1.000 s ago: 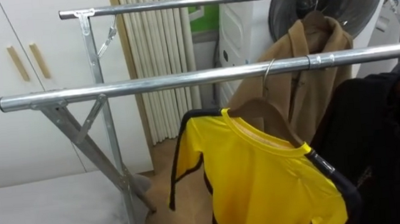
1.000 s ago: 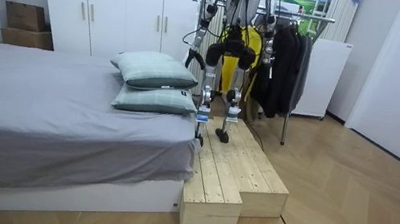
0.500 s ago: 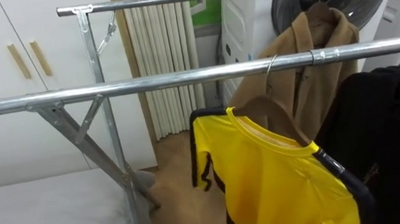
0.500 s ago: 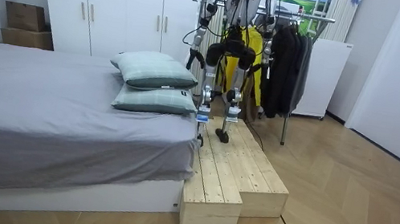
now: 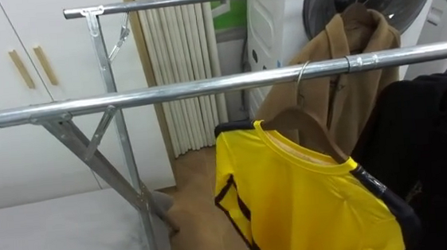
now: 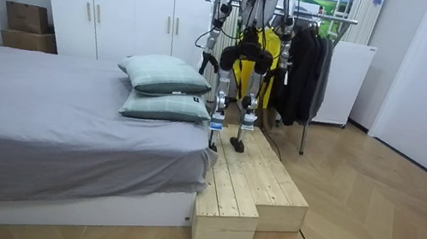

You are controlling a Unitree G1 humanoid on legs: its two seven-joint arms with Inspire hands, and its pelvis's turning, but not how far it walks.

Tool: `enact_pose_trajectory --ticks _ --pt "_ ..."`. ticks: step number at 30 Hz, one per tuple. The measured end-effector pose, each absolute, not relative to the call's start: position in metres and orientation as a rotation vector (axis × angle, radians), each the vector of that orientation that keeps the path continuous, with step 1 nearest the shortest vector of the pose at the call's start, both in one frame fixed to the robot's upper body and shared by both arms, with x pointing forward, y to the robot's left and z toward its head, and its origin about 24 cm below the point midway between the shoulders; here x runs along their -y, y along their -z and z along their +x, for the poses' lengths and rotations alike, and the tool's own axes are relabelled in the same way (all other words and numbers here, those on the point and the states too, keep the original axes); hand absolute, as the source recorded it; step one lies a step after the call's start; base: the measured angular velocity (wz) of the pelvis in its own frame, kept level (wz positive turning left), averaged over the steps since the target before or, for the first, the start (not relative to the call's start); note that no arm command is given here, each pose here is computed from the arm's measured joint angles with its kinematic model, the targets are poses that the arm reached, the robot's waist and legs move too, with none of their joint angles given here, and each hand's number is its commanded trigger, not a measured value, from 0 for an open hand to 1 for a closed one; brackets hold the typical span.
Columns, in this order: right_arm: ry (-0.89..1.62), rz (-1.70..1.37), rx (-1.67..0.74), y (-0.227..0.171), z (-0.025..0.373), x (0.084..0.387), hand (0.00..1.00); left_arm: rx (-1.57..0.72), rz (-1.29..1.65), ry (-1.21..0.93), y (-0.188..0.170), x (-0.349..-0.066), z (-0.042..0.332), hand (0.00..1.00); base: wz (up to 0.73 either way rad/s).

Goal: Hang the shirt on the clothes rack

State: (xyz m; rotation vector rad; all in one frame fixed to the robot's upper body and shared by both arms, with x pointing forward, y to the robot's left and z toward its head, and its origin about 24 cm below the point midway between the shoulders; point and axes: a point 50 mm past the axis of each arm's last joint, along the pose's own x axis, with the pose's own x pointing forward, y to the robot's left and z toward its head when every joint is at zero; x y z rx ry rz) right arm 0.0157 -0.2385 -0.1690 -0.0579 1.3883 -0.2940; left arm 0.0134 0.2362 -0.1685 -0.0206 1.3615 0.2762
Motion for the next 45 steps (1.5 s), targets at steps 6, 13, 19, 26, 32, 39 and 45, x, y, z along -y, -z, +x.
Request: enact_pose_trajectory --ticks 6,13,19,26,32,39,45 --pt "0.247 -0.089 -1.386 0.169 0.019 0.237 0.0 -1.356 -0.03 -0.291 0.168 -0.237 0.013 0.0 0.03" --pt "0.155 -0.156 -1.335 0.167 0.047 0.239 0.0 -1.33 -0.026 -0.279 0.168 -0.237 0.02 0.0 0.22" --pt "0.086 -0.212 -1.277 0.162 0.078 0.241 0.0 -1.287 -0.026 -0.245 0.167 -0.234 0.035 0.0 0.77" --pt "0.097 -0.269 -1.301 0.158 0.082 0.256 0.0 -1.26 -0.023 -0.232 0.166 -0.234 0.045 0.0 1.53" --pt "0.123 -0.236 -1.323 0.159 0.077 0.259 0.0 -1.302 -0.02 -0.246 0.167 -0.236 0.031 0.0 1.77" --pt "0.109 -0.18 -1.295 0.161 0.082 0.245 0.0 -1.354 -0.088 -0.36 0.169 -0.234 0.01 0.0 0.61" --pt "0.093 -0.185 -1.311 0.162 0.08 0.243 0.0 -1.359 -0.139 -0.423 0.17 -0.234 0.004 0.0 0.23"
